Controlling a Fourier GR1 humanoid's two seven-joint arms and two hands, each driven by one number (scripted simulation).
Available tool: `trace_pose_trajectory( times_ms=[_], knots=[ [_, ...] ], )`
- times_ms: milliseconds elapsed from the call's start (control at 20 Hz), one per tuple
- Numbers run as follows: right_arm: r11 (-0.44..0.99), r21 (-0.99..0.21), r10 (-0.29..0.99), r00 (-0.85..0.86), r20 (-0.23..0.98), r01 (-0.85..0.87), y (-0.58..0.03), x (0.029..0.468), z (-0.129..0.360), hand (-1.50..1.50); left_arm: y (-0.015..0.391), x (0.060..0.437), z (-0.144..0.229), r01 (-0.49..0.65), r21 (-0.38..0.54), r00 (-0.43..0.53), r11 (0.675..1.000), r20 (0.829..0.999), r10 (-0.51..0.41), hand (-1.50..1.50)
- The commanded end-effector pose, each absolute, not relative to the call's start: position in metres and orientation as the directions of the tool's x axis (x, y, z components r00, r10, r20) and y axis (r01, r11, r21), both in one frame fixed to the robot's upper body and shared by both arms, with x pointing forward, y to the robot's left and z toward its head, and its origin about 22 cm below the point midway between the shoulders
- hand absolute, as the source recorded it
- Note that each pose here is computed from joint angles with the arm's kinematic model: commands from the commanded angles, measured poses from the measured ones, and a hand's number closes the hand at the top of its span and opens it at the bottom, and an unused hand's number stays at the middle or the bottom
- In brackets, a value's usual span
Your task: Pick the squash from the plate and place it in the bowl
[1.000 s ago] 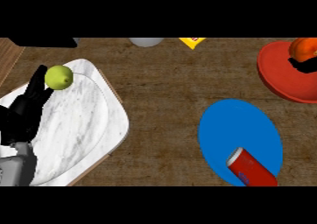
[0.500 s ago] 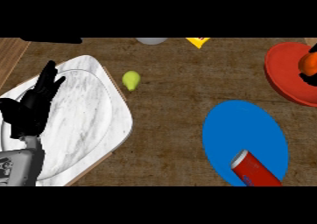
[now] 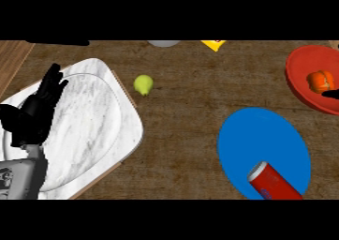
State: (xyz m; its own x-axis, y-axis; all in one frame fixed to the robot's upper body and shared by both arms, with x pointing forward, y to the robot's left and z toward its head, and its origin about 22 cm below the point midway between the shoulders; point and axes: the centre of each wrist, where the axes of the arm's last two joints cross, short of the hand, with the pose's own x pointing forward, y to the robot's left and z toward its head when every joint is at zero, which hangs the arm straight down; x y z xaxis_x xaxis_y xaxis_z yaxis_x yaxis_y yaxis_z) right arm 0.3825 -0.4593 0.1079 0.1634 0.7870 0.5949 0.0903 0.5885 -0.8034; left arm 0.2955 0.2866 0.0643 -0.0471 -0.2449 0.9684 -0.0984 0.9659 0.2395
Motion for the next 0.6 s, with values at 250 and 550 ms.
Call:
trace_pose_trajectory(
  times_ms=[250,550],
  knots=[
    [0.907,-0.261,0.309,-0.1,0.946,0.331,-0.49,0.365,0.118,-1.5,0.293,0.291,0.065,-0.127,0.233,-0.045,0.964,0.97,-0.24,0.0],
    [0.926,-0.196,0.224,-0.052,0.973,0.324,-0.545,0.315,0.13,-1.5,0.289,0.292,0.071,-0.128,0.214,-0.035,0.968,0.975,-0.22,0.0]
  ],
)
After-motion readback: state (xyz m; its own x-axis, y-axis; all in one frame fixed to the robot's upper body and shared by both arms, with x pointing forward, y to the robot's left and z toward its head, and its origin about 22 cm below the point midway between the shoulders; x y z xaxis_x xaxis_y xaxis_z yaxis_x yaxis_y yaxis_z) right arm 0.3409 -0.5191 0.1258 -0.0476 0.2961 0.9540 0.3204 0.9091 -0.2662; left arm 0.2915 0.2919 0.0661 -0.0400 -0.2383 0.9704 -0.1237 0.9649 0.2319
